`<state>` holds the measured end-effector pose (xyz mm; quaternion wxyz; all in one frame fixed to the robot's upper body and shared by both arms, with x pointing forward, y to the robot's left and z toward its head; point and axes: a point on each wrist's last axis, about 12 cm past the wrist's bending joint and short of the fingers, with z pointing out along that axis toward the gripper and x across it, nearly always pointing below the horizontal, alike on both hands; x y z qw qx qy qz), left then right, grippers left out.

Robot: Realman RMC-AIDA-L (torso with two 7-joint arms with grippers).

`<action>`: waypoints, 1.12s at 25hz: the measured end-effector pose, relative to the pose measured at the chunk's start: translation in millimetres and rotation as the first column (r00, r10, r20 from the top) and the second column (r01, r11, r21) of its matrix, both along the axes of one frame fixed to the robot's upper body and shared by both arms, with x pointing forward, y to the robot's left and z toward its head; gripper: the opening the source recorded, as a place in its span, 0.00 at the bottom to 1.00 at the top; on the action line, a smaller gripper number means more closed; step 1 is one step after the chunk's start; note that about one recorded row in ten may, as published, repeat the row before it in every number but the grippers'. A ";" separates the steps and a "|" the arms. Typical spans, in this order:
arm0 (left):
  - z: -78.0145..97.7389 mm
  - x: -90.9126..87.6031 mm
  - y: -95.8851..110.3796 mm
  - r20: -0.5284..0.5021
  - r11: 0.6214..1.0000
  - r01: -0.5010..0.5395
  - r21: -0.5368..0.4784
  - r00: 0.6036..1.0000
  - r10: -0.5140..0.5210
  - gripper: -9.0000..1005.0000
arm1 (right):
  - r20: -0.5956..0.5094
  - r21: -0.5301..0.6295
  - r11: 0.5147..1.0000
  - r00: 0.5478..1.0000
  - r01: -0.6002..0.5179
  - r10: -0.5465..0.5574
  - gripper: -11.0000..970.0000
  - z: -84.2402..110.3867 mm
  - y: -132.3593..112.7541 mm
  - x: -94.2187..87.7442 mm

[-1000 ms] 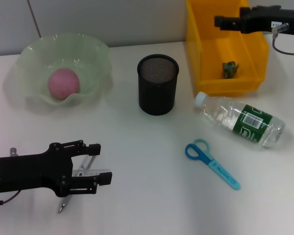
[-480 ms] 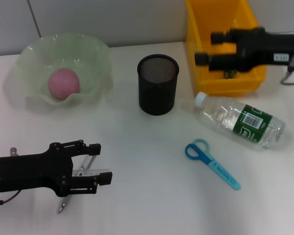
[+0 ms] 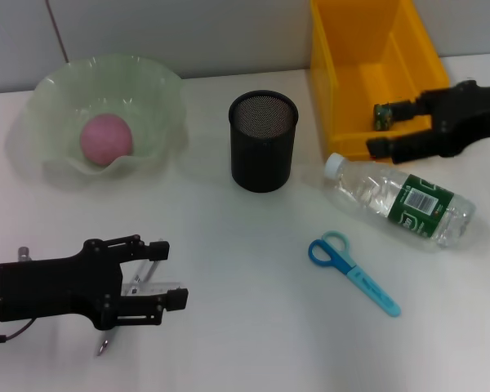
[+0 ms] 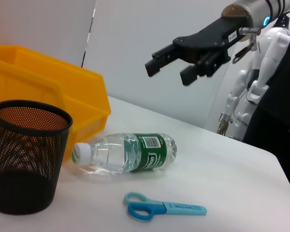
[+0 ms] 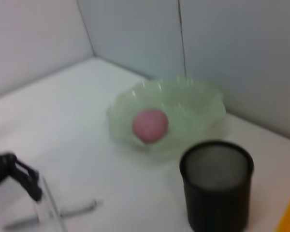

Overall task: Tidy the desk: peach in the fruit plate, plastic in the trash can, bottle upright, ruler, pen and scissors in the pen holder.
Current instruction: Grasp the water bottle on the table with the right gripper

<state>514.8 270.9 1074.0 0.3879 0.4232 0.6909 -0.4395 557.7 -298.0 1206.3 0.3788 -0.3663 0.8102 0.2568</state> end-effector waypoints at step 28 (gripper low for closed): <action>-3.6 -5.0 2.2 -0.006 1.000 -0.008 -0.001 1.000 0.008 0.83 | -0.234 -0.488 0.872 0.968 -0.035 -0.092 0.86 -11.0 7.5 35.0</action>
